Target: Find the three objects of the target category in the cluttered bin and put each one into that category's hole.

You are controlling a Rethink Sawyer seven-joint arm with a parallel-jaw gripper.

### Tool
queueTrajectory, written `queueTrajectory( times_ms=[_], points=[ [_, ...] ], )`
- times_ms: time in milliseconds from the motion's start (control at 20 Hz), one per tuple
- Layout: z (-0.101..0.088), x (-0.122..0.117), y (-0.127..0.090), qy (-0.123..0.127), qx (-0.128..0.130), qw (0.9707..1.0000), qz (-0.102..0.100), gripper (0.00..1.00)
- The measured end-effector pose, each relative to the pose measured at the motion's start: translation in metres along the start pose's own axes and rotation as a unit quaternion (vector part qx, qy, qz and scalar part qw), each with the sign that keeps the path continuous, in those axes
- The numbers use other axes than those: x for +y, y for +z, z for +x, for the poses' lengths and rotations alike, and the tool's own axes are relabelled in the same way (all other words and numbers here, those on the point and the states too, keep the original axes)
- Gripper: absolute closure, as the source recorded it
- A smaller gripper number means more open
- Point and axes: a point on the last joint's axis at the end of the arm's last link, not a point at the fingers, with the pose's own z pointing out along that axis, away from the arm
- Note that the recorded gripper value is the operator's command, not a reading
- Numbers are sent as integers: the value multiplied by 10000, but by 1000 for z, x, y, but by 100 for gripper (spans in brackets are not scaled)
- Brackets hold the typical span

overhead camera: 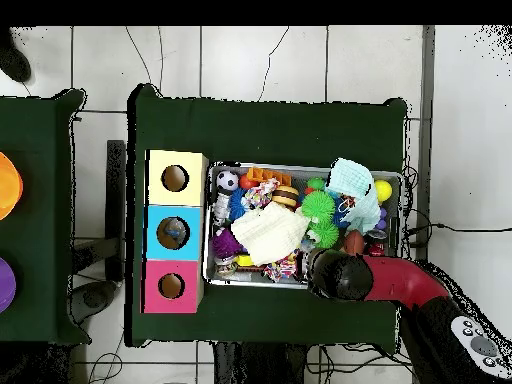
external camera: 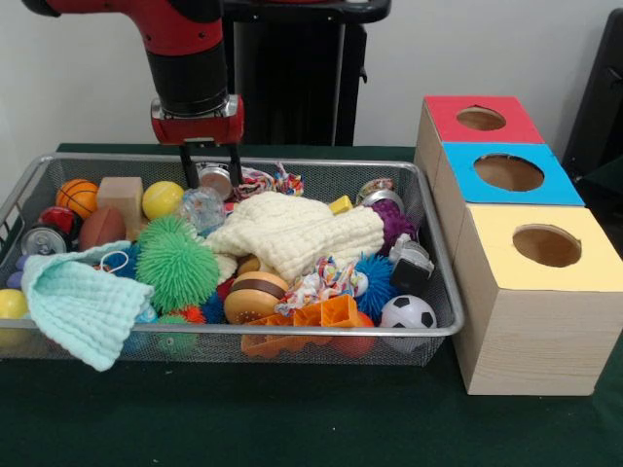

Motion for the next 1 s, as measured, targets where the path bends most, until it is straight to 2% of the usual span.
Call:
queueTrajectory(
  times_ms=[600, 1000],
  points=[
    [14, 0, 34, 40, -214, 9998, -48, 0],
    [16, -1, 40, 51, -334, 9994, 18, 0]
  ],
)
